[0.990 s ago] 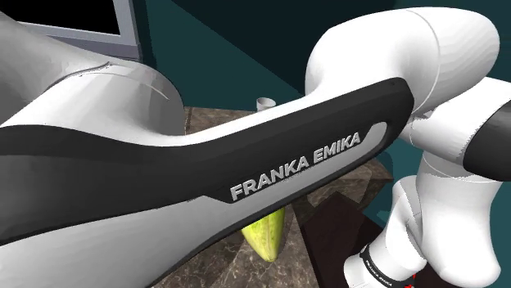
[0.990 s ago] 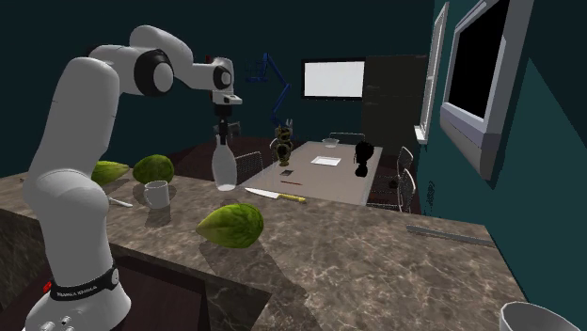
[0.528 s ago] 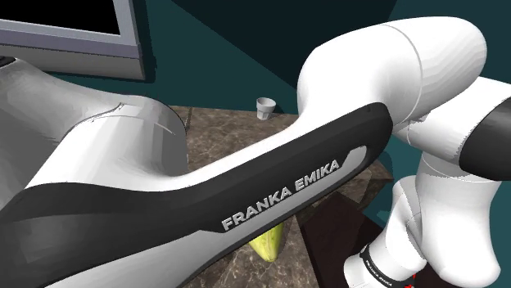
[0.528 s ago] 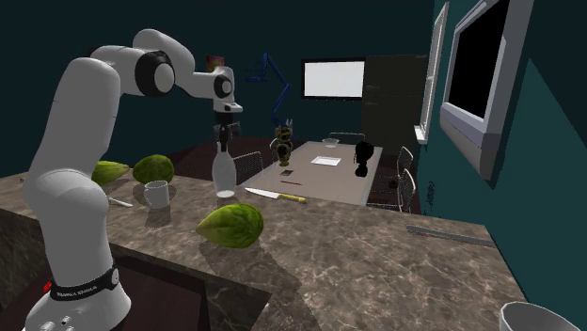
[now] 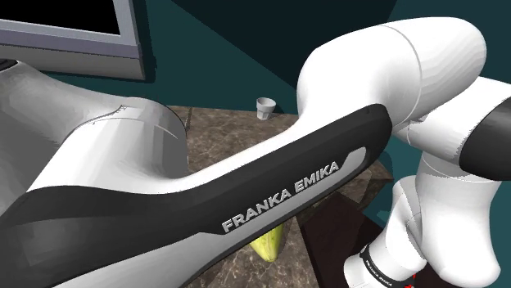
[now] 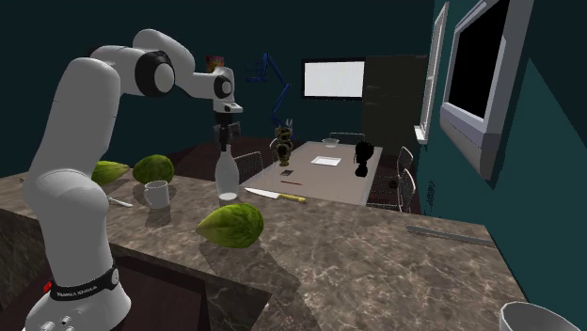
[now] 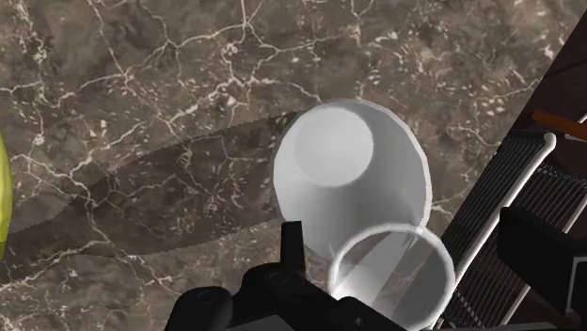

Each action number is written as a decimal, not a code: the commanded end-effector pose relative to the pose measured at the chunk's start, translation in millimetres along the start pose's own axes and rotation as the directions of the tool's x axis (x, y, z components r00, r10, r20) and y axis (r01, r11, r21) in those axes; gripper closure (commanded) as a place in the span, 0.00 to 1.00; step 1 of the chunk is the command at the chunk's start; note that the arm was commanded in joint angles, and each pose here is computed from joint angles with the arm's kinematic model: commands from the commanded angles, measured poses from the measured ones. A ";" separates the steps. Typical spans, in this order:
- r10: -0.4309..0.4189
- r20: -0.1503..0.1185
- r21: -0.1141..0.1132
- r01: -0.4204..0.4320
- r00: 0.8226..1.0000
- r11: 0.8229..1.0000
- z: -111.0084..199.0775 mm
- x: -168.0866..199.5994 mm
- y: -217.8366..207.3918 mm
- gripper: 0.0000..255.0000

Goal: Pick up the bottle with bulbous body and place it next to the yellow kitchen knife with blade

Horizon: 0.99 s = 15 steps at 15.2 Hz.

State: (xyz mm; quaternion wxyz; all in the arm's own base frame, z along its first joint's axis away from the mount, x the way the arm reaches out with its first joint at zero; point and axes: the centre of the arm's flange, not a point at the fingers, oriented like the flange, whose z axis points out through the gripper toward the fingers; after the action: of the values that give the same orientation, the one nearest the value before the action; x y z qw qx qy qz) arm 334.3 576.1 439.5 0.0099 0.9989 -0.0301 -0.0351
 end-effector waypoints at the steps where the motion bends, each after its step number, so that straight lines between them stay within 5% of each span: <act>1: 0.000 0.000 0.000 0.000 1.000 1.000 -0.1 0.0 0.0 0.00; 4: 0.000 0.000 0.000 0.000 1.000 1.000 -0.1 0.0 0.0 0.00; 8: 0.000 0.000 0.000 0.000 1.000 1.000 -50.0 0.0 0.0 0.00; 15: 0.000 0.000 0.000 0.000 1.000 1.000 -50.0 0.0 0.0 0.00</act>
State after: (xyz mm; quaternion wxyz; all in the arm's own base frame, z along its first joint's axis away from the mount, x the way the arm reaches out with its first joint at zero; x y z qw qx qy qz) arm 337.8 577.0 489.3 0.0098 0.9989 -0.0301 -0.0350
